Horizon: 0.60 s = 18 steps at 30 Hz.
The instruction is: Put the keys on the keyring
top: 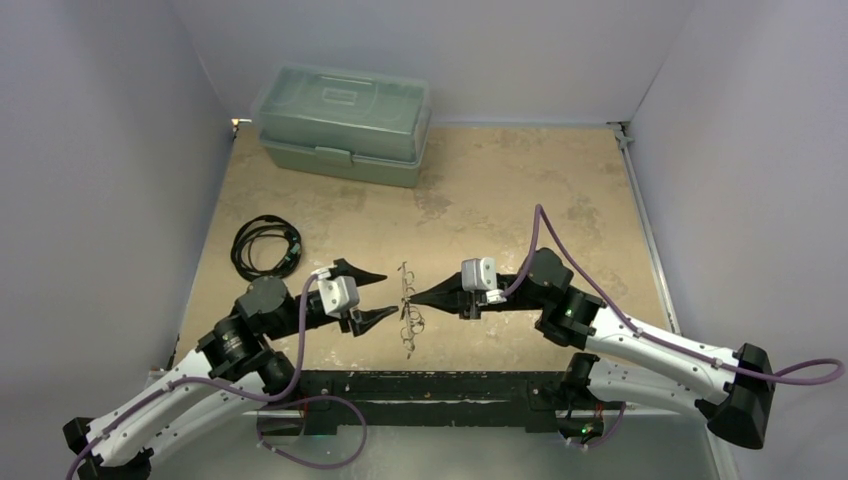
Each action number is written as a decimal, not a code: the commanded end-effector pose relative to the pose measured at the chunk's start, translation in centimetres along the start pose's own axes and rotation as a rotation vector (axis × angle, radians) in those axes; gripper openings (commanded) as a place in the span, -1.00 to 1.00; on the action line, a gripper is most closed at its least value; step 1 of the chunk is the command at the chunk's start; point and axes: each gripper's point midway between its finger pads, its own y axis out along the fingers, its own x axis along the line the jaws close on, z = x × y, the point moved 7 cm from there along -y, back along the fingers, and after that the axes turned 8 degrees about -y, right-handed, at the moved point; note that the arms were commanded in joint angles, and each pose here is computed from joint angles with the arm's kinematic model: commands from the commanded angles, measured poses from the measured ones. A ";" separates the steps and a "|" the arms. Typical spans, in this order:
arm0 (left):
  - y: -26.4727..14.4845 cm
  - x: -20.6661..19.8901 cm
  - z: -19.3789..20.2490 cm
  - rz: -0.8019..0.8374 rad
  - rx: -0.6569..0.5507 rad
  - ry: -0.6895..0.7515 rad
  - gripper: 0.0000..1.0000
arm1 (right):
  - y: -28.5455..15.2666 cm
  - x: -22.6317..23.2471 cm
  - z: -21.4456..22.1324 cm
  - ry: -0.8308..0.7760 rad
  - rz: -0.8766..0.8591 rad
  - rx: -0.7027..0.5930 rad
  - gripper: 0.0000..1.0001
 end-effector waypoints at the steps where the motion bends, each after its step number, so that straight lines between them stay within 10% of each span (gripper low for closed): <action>1: 0.8 -0.2 -0.2 0.040 -0.020 -0.004 0.14 | 0.1 -0.8 -1.6 -0.032 0.051 -0.067 -1.00; 18: 1.5 -0.6 0.4 0.095 0.001 -0.030 0.17 | -0.6 -1.0 -2.2 -0.046 0.110 -0.090 -1.00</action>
